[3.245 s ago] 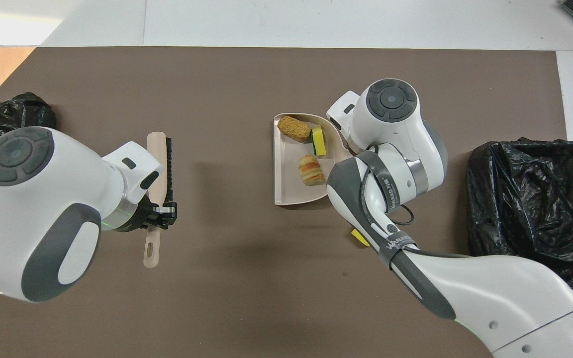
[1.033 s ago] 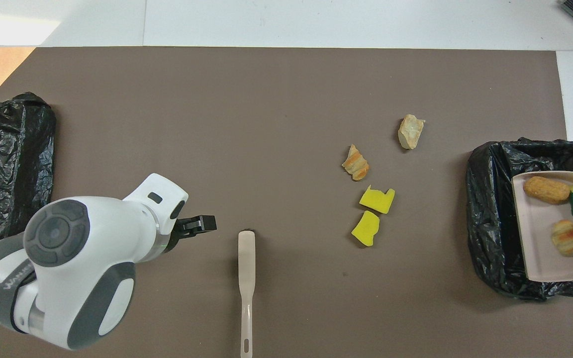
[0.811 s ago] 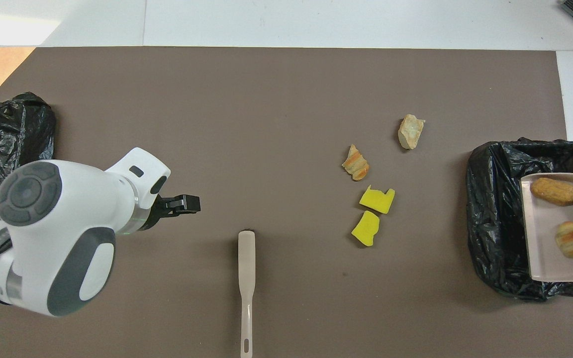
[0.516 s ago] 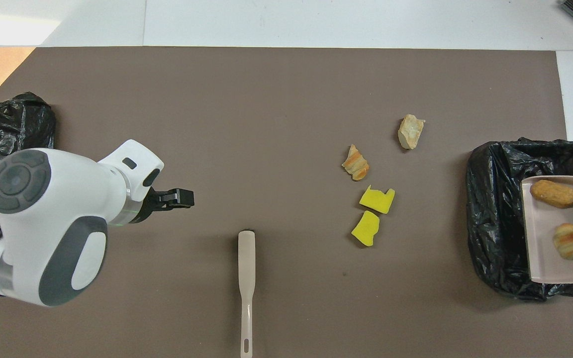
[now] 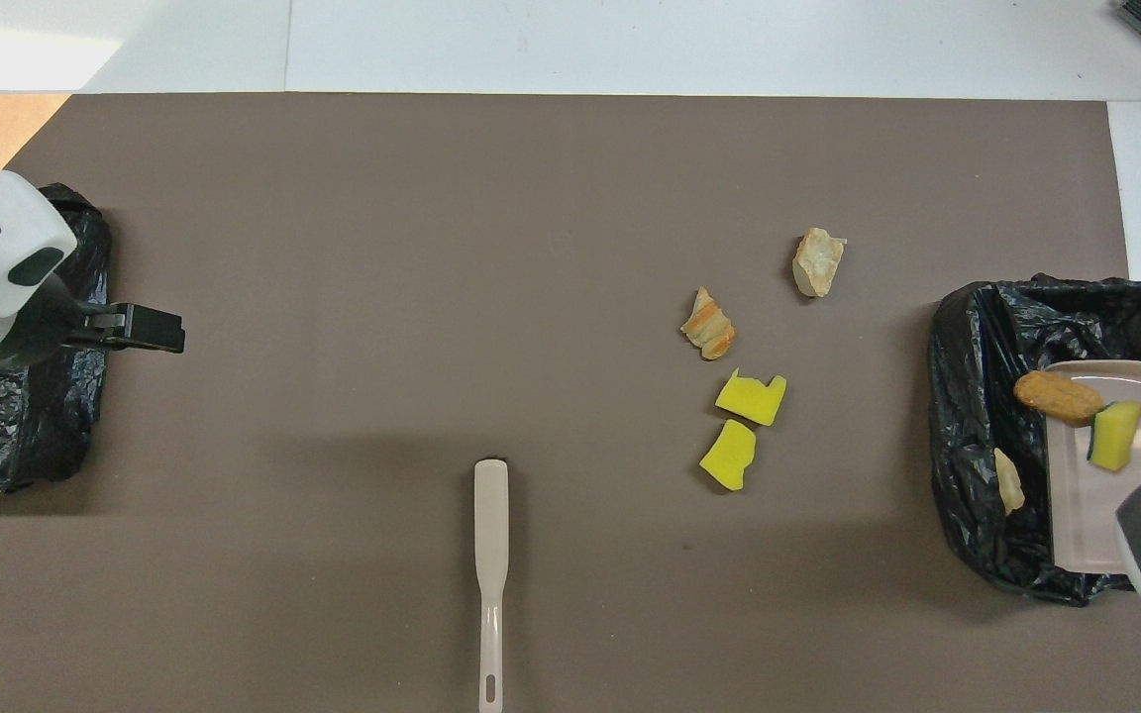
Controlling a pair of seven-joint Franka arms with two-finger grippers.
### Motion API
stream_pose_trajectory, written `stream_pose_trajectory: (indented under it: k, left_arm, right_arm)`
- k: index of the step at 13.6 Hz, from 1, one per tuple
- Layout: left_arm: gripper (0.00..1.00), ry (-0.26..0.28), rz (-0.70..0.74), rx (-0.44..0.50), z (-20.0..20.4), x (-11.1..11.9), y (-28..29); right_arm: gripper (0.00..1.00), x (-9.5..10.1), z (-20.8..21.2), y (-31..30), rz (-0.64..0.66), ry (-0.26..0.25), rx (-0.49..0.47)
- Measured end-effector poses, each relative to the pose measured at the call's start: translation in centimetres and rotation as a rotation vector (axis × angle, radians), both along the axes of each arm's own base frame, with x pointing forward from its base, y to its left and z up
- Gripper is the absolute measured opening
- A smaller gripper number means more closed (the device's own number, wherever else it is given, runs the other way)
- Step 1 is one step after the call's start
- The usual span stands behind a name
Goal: Sweep and dump trash in bin
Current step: 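Tip the dustpan into the trash bag with the right gripper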
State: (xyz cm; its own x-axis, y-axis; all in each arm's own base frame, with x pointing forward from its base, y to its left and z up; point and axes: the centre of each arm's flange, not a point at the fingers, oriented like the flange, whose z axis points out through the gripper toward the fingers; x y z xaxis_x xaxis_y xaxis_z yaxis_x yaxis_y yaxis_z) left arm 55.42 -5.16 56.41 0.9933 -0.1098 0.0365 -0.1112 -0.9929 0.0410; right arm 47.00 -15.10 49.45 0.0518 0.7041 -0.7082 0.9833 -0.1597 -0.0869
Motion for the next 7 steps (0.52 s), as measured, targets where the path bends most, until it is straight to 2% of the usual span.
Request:
stream_pose_trajectory:
  k: [4,7]
  left_arm:
    - [1.0,-0.005,-0.023,0.037,3.6,-0.2,0.0]
    - [1.0,-0.004,-0.044,0.043,4.1,-0.3,-0.2]
  right_arm:
    - [0.32,-0.8,0.9,-0.2,-0.001,-0.008,-0.049]
    - [0.32,-1.7,2.6,-0.2,-0.013,-0.019,-0.068]
